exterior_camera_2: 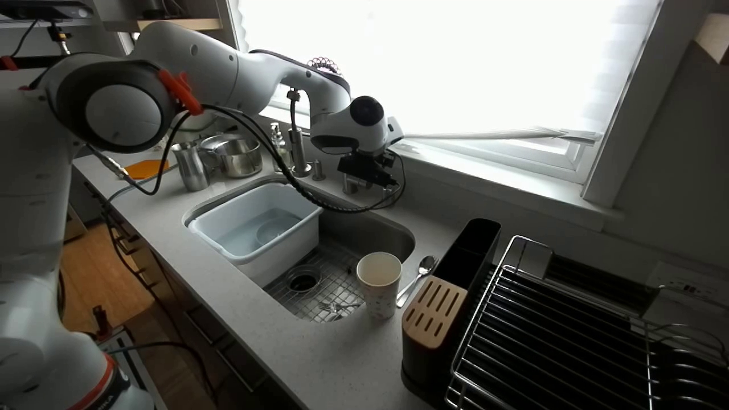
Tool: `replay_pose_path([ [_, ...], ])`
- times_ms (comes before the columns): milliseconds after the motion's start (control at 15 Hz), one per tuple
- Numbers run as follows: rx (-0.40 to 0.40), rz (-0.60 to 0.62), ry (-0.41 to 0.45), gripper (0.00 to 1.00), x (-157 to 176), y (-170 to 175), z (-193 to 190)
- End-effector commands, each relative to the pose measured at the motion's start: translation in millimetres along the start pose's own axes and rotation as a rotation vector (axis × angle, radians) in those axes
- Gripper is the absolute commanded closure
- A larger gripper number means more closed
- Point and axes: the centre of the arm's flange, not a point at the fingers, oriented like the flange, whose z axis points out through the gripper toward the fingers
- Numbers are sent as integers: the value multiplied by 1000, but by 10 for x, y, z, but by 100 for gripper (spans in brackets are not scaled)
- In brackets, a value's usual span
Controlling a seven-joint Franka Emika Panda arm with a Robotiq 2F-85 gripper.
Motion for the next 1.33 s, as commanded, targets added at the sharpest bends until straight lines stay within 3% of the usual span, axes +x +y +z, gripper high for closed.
replay_pose_path([
  [0, -5, -6, 27, 10, -61, 63, 42],
  [67, -4, -7, 26, 39, -66, 67, 48],
  [267, 1, -19, 26, 54, -76, 60, 57],
  [400, -1, -22, 25, 72, -78, 65, 60],
  [467, 2, -32, 26, 28, -77, 47, 69],
  [533, 6, -33, 25, 33, -75, 36, 79],
  [667, 5, -37, 25, 25, -79, 47, 83],
  [733, 6, -38, 25, 67, -82, 56, 84],
  [867, 4, -40, 24, 63, -86, 68, 81],
  [933, 2, -40, 23, 69, -87, 75, 80],
  [1000, 1, -41, 23, 33, -89, 79, 81],
  [1067, 2, -43, 23, 38, -87, 73, 84],
  [1133, 1, -44, 24, 81, -88, 84, 82],
  [1267, 1, -43, 20, 78, -94, 103, 80],
])
